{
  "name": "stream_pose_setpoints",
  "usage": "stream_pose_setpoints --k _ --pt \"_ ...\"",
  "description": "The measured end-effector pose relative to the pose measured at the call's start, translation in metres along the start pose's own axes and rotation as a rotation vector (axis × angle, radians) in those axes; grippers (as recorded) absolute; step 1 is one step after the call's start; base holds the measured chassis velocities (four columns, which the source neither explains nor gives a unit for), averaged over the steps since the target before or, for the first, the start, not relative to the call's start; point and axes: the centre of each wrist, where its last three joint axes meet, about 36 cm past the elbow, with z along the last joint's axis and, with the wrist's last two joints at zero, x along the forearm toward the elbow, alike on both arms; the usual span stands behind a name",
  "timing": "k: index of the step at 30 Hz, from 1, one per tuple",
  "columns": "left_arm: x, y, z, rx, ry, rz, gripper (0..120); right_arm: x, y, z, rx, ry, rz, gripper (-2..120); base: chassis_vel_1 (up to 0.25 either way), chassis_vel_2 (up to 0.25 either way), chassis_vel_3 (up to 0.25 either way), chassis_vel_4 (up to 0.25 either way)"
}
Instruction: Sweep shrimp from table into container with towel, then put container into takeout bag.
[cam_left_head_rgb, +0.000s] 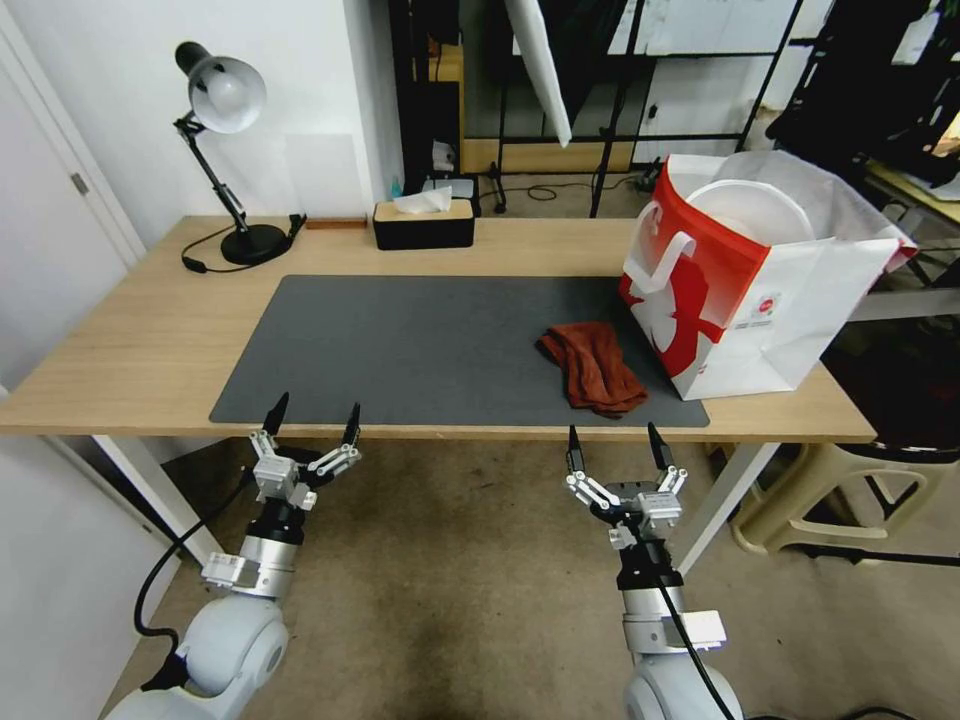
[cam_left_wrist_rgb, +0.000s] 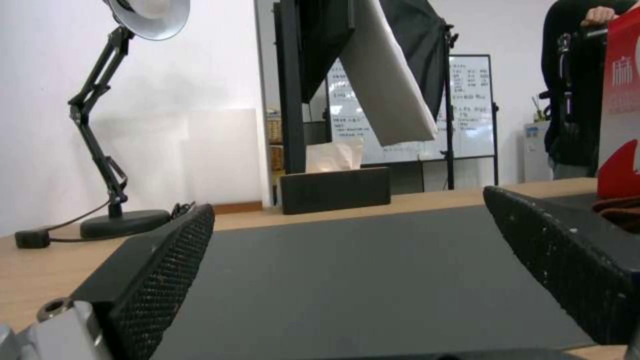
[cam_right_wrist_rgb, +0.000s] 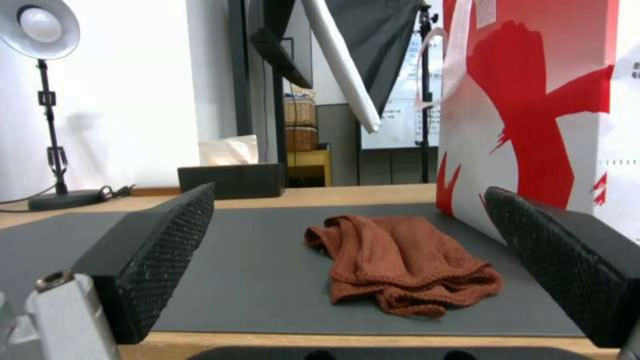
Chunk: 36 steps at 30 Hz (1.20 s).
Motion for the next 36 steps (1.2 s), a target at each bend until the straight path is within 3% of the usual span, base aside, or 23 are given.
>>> stream_pose_setpoints --k 36 --pt "-0.0016 -0.0005 0.0001 0.002 0.002 -0.001 100 0.0006 -0.0001 0.0001 -0.001 0.004 -0.001 100 0.0 0.0 0.0 0.0"
